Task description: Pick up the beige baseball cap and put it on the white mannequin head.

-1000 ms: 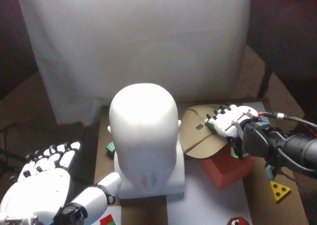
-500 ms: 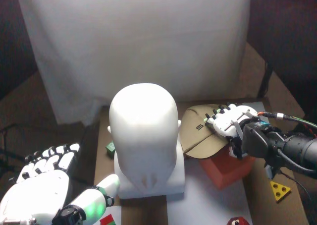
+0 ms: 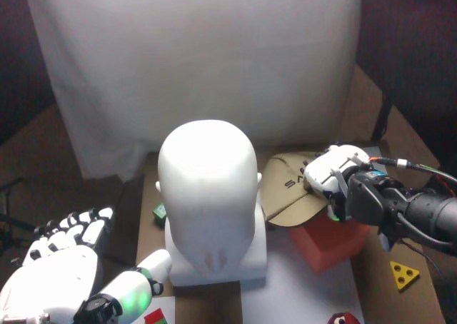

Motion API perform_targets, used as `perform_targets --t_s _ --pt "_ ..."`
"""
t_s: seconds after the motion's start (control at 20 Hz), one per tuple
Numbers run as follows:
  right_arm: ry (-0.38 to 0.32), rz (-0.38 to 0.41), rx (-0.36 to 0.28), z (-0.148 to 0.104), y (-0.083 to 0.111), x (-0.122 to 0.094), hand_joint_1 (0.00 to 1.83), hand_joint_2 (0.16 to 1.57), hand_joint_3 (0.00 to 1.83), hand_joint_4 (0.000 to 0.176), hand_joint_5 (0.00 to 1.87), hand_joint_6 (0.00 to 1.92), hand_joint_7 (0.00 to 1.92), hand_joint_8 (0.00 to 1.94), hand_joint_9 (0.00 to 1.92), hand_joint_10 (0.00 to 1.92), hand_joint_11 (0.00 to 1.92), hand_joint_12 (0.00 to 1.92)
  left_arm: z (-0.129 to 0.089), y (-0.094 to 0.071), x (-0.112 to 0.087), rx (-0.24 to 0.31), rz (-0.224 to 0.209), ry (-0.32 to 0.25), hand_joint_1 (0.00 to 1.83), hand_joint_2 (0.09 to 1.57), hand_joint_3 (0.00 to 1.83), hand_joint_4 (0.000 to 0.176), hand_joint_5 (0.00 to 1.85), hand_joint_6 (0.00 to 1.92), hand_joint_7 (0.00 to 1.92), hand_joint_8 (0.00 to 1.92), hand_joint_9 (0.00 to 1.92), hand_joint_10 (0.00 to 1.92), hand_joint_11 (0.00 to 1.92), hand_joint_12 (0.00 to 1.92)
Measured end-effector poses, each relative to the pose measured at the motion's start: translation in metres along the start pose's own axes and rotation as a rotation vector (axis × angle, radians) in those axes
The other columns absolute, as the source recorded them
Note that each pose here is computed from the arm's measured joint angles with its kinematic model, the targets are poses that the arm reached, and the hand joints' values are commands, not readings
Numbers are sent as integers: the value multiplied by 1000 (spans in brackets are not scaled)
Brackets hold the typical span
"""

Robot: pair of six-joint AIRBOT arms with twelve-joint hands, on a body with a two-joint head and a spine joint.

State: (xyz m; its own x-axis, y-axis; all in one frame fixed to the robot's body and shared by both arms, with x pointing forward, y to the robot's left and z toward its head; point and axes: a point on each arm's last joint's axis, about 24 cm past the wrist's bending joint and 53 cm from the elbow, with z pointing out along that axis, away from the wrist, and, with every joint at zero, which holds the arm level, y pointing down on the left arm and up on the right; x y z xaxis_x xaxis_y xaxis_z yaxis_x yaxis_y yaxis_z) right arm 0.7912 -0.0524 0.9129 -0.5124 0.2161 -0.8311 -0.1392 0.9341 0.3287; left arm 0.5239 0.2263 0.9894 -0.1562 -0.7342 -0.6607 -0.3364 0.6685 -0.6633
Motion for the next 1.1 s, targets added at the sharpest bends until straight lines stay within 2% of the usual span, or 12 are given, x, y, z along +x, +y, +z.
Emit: perform_targets --t_s 0.05,0.1,0.2,0.3,0.45,0.55,0.65,0.7,0.75,0.8,0.95,1.1 --pt "-10 -3 0 0 1 -4 1483 1146 0 0 783 1018 913 935 873 1239 810 1666 0 1 0 -5 -1 -1 0 1125 0 38 77 0 63 0 21 0 0 289" --pt "-18 -3 2 1 0 -6 1398 1130 0 0 854 1026 967 959 912 1311 914 1540 0 2 -1 -10 -1 -4 0 1124 0 38 78 0 62 0 21 0 0 290" --pt "-25 -1 4 1 -1 -8 1378 1126 1 0 888 986 934 1045 943 1309 1002 1466 -1 3 -2 -14 -3 -9 0 1124 0 38 78 0 66 1 21 0 0 304" --pt "-33 3 2 1 0 -9 1372 1146 2 0 828 1042 907 1113 906 1358 976 1461 -1 2 -3 -9 -4 -14 0 1125 0 38 82 2 69 2 24 1 0 308" --pt "-98 3 -9 0 3 -24 1370 1152 1 0 815 1057 901 1126 890 1378 949 1466 -1 2 -4 -10 -4 -17 0 1125 0 38 85 1 70 1 21 0 0 290" --pt "-165 14 -14 -2 4 -42 1371 1147 0 0 840 1040 909 1105 892 1373 935 1452 -1 2 -4 -10 -5 -17 0 1127 1 38 86 1 70 0 21 0 0 308" --pt "-232 -4 -38 -5 11 -64 1482 1123 0 0 852 956 929 991 884 1239 897 1587 -1 2 -3 -11 -7 -17 0 1130 1 38 87 1 69 0 32 3 0 344" --pt "-274 3 -43 -7 13 -77 1486 1121 0 0 844 955 937 974 891 1229 896 1596 -1 2 -4 -11 -9 -18 0 1130 1 38 89 2 70 1 36 5 0 347" --pt "-307 8 -46 -9 15 -89 1398 1130 2 0 844 1017 952 1004 915 1318 938 1486 -1 2 -4 -11 -10 -18 0 1130 1 38 91 1 68 0 36 3 0 337" --pt "-335 16 -49 -11 15 -100 1469 1121 0 0 846 958 947 970 900 1241 913 1566 -1 2 -4 -12 -11 -18 0 1130 1 38 91 1 67 0 35 2 0 335" --pt "-441 53 -90 -30 17 -139 1487 1119 0 0 843 953 955 952 887 1223 899 1588 -2 4 -5 -16 -11 -23 0 1132 1 38 91 1 67 1 35 2 0 332" --pt "-562 -45 -168 -51 37 -172 1487 1119 0 0 840 964 958 942 883 1229 902 1584 -4 5 -4 -13 -7 -20 0 1132 1 38 91 1 67 1 34 1 0 330"
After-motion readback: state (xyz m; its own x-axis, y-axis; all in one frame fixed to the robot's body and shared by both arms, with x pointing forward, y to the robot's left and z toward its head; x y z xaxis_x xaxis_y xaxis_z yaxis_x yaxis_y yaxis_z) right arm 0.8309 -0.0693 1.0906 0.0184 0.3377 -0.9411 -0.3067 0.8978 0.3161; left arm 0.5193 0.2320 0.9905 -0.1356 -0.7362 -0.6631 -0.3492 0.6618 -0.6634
